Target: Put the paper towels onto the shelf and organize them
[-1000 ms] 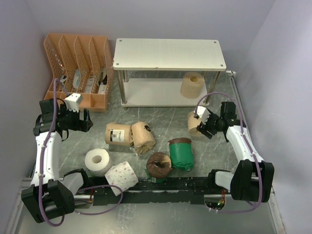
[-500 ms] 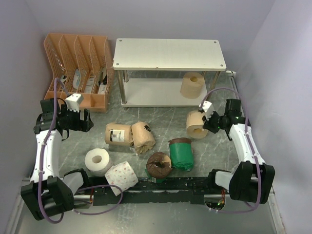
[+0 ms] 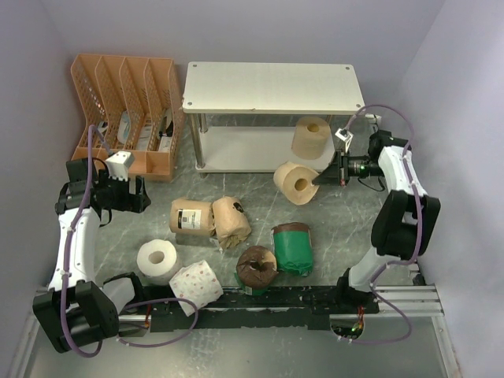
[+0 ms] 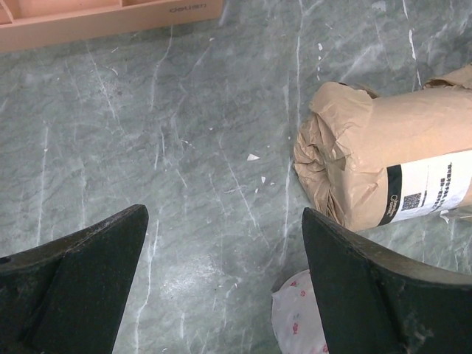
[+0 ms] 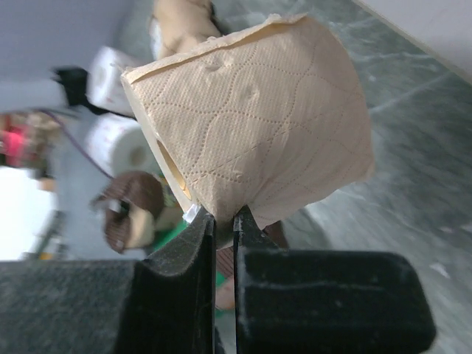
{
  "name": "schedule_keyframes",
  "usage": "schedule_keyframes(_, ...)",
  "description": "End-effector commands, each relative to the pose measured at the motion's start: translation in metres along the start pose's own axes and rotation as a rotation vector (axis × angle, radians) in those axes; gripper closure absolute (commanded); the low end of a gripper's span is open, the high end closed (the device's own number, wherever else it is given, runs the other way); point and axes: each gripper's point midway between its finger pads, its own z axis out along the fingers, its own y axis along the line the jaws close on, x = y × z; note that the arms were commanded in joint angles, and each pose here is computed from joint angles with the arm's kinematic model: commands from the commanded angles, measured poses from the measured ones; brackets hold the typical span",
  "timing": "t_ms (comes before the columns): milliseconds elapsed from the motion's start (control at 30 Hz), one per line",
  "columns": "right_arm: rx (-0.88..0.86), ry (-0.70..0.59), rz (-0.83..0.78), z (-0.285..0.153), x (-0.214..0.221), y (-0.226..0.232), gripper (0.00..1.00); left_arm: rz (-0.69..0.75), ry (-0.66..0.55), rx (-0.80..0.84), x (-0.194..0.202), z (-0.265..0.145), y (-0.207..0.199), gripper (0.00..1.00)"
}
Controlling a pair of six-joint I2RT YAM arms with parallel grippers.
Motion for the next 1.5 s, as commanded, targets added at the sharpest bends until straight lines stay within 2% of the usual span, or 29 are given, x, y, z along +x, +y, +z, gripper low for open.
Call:
schedule_keyframes(0,-0.287,-0.224,0.277,-0.002,-0.038,0.042,1.0,-0.009,-0.021,-0.044,-0.006,-0.004,0.009,0.03)
schedule_keyframes(33,-0.346,-0.293,0.279,-0.004,-0.045,0.051,1.0,-0.01,-0.025,-0.054,-0.007,-0.004,0.011,0.03)
schedule_keyframes(67,-0.358,-0.304,0.264,-0.004,-0.046,0.055,1.0,-0.013,-0.025,-0.061,-0.007,-0.004,0.012,0.03)
schedule_keyframes(133,-0.396,-0.272,0.167,0.01,-0.048,0.072,1.0,-0.018,-0.02,-0.07,-0.006,-0.004,0.014,0.03)
schedule_keyframes(233,-0.422,-0.247,0.148,0.02,-0.047,0.077,1.0,-0.027,-0.016,-0.082,-0.005,-0.003,0.018,0.03)
schedule_keyframes(500,-0.361,-0.303,0.053,0.016,-0.067,0.026,1.0,-0.044,-0.005,-0.096,-0.002,-0.002,0.023,0.03)
schedule_keyframes(633,-0.35,-0.32,-0.018,0.017,-0.068,0.018,1.0,-0.049,0.0,-0.098,-0.001,-0.001,0.024,0.03)
schedule_keyframes(767,-0.294,-0.324,-0.209,0.014,-0.063,0.019,1.0,-0.05,0.007,-0.093,0.0,0.0,0.024,0.03)
schedule_keyframes(867,-0.213,-0.251,-0.367,0.01,-0.051,0.017,1.0,-0.049,0.006,-0.089,-0.001,0.0,0.023,0.03)
schedule_keyframes(933,-0.141,-0.175,-0.322,0.009,-0.047,0.004,1.0,-0.047,0.005,-0.085,0.0,0.0,0.022,0.03)
schedule_keyframes(967,-0.046,-0.16,-0.334,0.009,-0.057,-0.018,1.0,-0.047,0.004,-0.085,-0.001,0.0,0.023,0.03)
schedule_keyframes(1000,0.053,-0.138,-0.261,0.007,-0.058,-0.032,1.0,-0.045,0.004,-0.083,-0.001,0.0,0.022,0.03)
schedule_keyframes(1100,0.204,-0.091,-0.374,0.004,-0.056,-0.04,1.0,-0.045,0.005,-0.08,-0.001,0.0,0.022,0.03)
schedule_keyframes(1133,0.248,-0.104,-0.404,0.001,-0.062,-0.034,1.0,-0.045,0.006,-0.079,0.0,0.0,0.021,0.03)
schedule_keyframes(1233,0.335,-0.177,-0.355,-0.001,-0.067,-0.029,1.0,-0.042,-0.003,-0.085,-0.002,-0.001,0.022,0.03)
schedule_keyframes(1367,0.36,-0.291,-0.179,0.004,-0.07,-0.022,1.0,-0.043,0.0,-0.084,-0.002,-0.001,0.022,0.03)
schedule_keyframes(1467,0.24,-0.405,0.054,0.016,-0.068,-0.002,1.0,-0.043,-0.001,-0.084,-0.002,-0.001,0.022,0.03)
